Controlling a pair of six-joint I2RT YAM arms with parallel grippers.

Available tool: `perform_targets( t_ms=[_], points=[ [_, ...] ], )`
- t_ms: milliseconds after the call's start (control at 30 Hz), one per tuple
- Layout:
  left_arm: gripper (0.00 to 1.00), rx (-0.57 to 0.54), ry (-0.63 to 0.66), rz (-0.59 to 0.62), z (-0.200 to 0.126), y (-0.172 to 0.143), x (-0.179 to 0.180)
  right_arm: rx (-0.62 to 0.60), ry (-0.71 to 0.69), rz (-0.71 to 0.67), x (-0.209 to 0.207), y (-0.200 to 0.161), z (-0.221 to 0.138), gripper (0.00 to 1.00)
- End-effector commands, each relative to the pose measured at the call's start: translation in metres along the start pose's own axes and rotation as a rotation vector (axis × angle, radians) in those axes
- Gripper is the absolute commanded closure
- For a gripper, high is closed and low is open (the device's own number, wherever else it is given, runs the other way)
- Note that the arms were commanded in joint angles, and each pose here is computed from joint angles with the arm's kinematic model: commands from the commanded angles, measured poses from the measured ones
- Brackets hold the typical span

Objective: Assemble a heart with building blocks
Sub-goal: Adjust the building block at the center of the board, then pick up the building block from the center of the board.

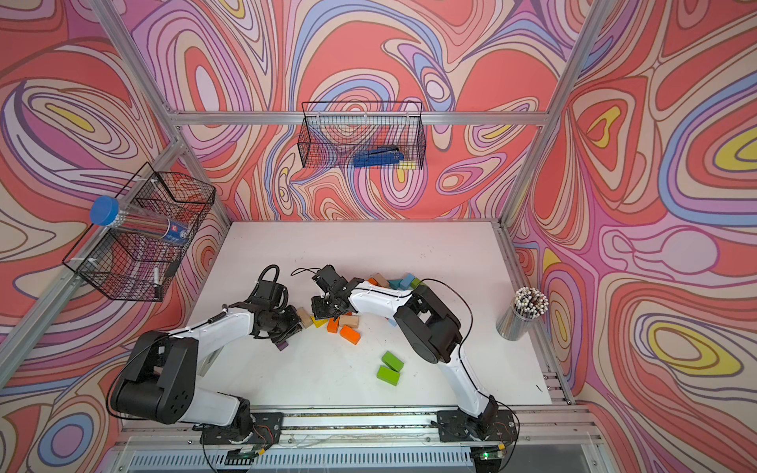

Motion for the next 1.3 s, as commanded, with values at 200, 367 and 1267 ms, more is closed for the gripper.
perform_targets(
  t_ms=[200, 367, 1267],
  points=[
    [0.93, 0.0, -0.002, -0.016, 0.004, 0.0, 0.0, 0.007, 0.019, -0.018, 0.003, 0.0, 0.008, 0.89],
    [0.93, -0.002, -0.002, -0.013, 0.001, 0.0, -0.001, -0.037, 0.0, -0.023, 0.004, 0.007, 0.002, 0.87],
    [0.86, -0.016, 0.022, 0.037, -0.006, 0.001, -0.002, -0.063, -0.327, -0.305, -0.018, 0.037, -0.004, 0.38]
  ],
)
Point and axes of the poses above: each gripper's point midway between its finger pads, its own z axis out along the fingers, its own x axis along the line the jaws close on, y = z × x, the point moved 6 cm from there along -z, back along the fingers, and after that the axes turned 9 degrees about z, right-handed, at the moved point
